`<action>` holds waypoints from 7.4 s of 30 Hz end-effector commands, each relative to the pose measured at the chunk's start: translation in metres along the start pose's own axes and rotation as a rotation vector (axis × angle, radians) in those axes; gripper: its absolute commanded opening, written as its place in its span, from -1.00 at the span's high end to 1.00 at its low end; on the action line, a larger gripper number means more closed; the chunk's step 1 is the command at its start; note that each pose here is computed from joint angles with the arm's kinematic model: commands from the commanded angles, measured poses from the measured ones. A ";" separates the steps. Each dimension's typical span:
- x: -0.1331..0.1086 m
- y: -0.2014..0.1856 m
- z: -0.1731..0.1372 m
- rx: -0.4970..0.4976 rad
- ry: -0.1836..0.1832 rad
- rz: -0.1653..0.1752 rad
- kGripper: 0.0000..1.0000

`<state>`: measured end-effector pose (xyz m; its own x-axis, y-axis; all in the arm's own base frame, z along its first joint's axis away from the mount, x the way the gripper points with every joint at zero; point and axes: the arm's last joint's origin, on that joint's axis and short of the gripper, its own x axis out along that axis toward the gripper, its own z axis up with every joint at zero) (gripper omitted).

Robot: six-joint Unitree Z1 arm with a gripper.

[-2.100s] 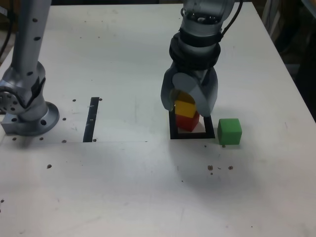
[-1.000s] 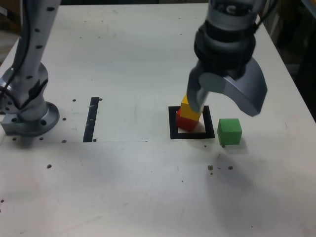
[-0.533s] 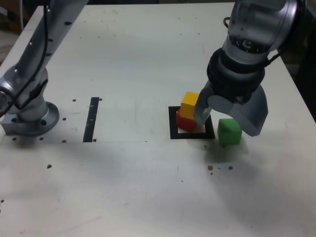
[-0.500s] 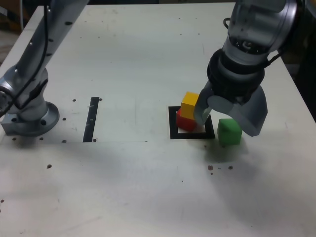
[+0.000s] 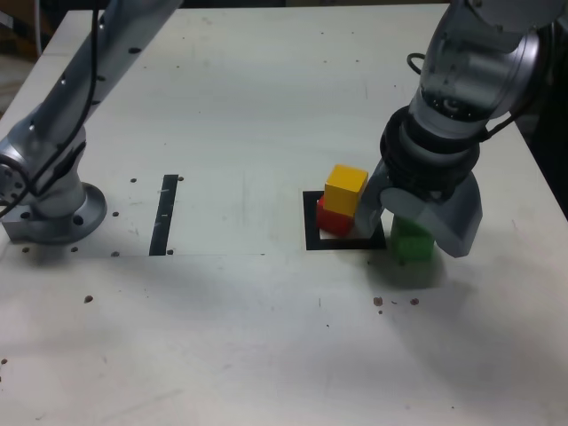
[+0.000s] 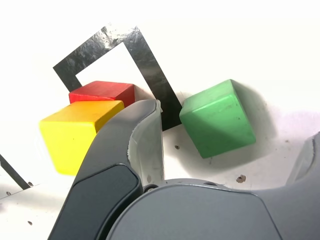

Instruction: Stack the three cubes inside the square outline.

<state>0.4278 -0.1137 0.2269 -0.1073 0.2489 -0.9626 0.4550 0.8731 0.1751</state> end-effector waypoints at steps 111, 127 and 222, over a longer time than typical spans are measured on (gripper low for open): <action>0.012 0.008 -0.006 0.154 -0.038 -0.067 -0.86; 0.021 0.009 -0.001 0.172 -0.041 -0.085 -0.28; -0.047 0.017 -0.092 0.014 -0.019 -0.062 -0.04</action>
<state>0.3587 -0.0720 0.2958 -0.1104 0.1865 -0.9762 0.4615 0.8795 0.1159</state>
